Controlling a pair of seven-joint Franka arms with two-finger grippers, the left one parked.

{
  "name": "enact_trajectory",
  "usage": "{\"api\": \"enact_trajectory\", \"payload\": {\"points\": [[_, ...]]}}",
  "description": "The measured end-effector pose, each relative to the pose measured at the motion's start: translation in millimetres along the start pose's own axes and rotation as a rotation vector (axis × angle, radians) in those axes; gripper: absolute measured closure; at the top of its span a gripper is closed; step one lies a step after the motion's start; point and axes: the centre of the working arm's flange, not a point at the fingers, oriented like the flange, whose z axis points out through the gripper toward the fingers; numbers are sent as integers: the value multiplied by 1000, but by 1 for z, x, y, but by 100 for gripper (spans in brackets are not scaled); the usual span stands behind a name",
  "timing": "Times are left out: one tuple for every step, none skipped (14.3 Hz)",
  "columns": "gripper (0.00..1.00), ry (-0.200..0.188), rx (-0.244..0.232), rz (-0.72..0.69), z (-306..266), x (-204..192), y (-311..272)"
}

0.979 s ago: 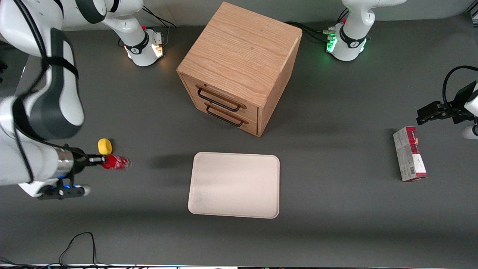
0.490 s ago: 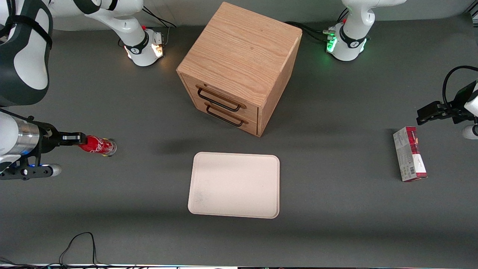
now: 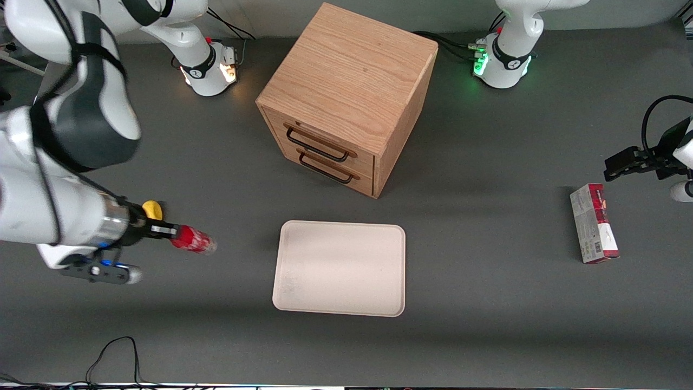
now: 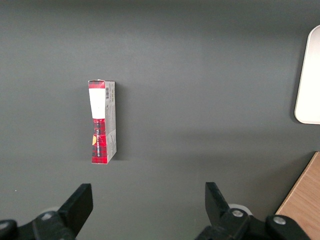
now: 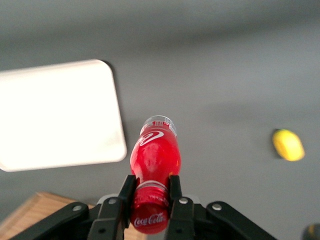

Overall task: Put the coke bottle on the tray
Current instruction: 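Lift the red bottle and swing it upright toward the white tray, then lower the upright bottle onto the tray's edge and open the gripper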

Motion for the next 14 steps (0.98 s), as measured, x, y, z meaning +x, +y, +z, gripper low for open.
{"api": "enact_trajectory", "payload": {"points": [[69, 14, 1, 16, 12, -2, -21], [69, 29, -8, 26, 24, -4, -40], [69, 42, -19, 32, 37, -6, -58], [69, 50, -25, 34, 48, -9, -73], [69, 56, -29, 31, 59, -12, -87], [69, 63, -33, 24, 67, -14, -96], [69, 72, -40, 19, 76, -14, -105], [69, 81, -46, 17, 86, -14, -112], [69, 93, -49, 14, 99, -13, -120], [69, 101, -48, 12, 112, -12, -128], [69, 108, -45, 11, 125, -10, -135], [69, 113, -42, 10, 137, -9, -140], [69, 117, -39, 8, 147, -7, -144], [69, 121, -36, 7, 155, -5, -146]]}}
